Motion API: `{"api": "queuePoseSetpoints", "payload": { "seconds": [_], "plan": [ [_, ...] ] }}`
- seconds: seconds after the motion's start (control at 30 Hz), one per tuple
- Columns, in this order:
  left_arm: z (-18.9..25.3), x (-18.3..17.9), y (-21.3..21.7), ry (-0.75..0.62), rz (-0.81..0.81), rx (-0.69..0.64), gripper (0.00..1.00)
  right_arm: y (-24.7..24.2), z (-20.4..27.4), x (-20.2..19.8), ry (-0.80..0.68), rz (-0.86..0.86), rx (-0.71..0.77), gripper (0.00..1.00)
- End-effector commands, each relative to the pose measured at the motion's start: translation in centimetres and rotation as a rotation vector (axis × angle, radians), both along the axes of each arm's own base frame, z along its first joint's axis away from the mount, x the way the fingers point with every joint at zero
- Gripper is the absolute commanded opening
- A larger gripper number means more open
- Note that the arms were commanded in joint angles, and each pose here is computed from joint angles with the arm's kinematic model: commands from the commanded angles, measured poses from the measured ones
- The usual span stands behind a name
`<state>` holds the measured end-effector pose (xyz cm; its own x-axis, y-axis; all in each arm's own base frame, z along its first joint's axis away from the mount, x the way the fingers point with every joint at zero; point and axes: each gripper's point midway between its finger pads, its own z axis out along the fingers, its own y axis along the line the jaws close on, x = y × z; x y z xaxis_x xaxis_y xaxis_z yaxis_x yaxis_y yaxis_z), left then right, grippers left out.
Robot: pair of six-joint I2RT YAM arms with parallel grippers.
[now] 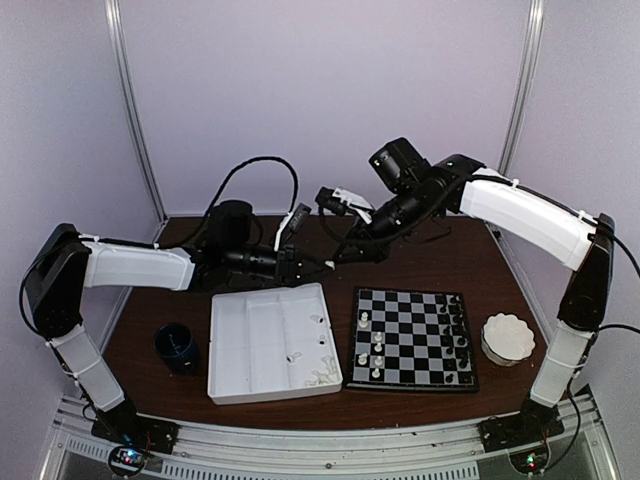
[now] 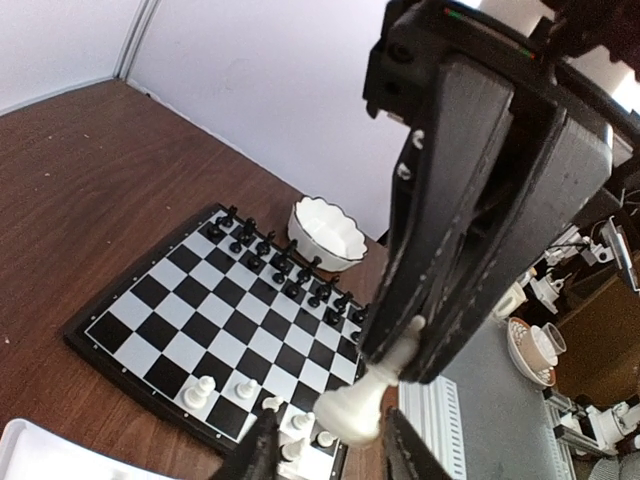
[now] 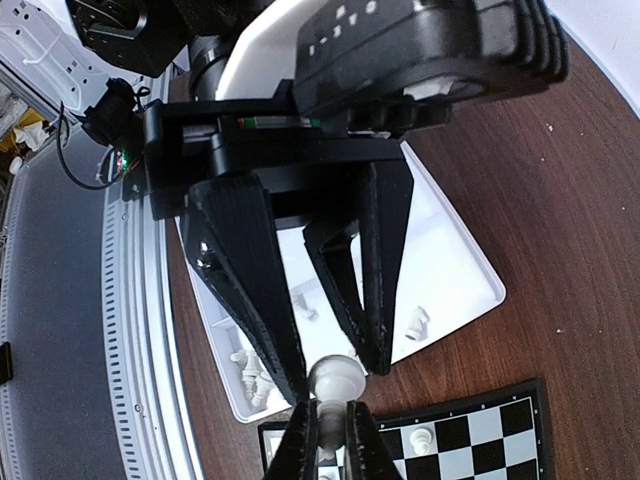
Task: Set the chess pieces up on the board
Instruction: Pass from the left arm to the right, then place the bishop on c1.
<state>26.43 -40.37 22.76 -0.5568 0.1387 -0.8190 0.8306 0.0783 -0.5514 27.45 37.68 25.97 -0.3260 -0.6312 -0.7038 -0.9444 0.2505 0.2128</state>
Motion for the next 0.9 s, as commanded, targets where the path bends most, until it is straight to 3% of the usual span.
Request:
{"api": "queuePoseSetpoints", "payload": {
  "seconds": [0.0,0.3,0.6,0.87],
  "plan": [
    [0.0,0.5,0.7,-0.057,0.043,0.041,0.42,-2.0,1.1,1.9,-0.092,-0.058,-0.027,0.0],
    [0.5,1.9,2.3,-0.138,0.146,0.094,0.5,-7.0,-4.4,5.4,-0.199,-0.132,-0.264,0.0],
    [0.9,2.8,3.3,-0.153,0.197,0.103,0.51,-7.2,-11.6,6.8,-0.104,-0.102,-0.44,0.0],
    [0.8,3.4,3.8,-0.161,0.236,0.136,0.51,-6.8,-15.2,6.8,-0.03,-0.076,-0.484,0.0]
  ]
}}
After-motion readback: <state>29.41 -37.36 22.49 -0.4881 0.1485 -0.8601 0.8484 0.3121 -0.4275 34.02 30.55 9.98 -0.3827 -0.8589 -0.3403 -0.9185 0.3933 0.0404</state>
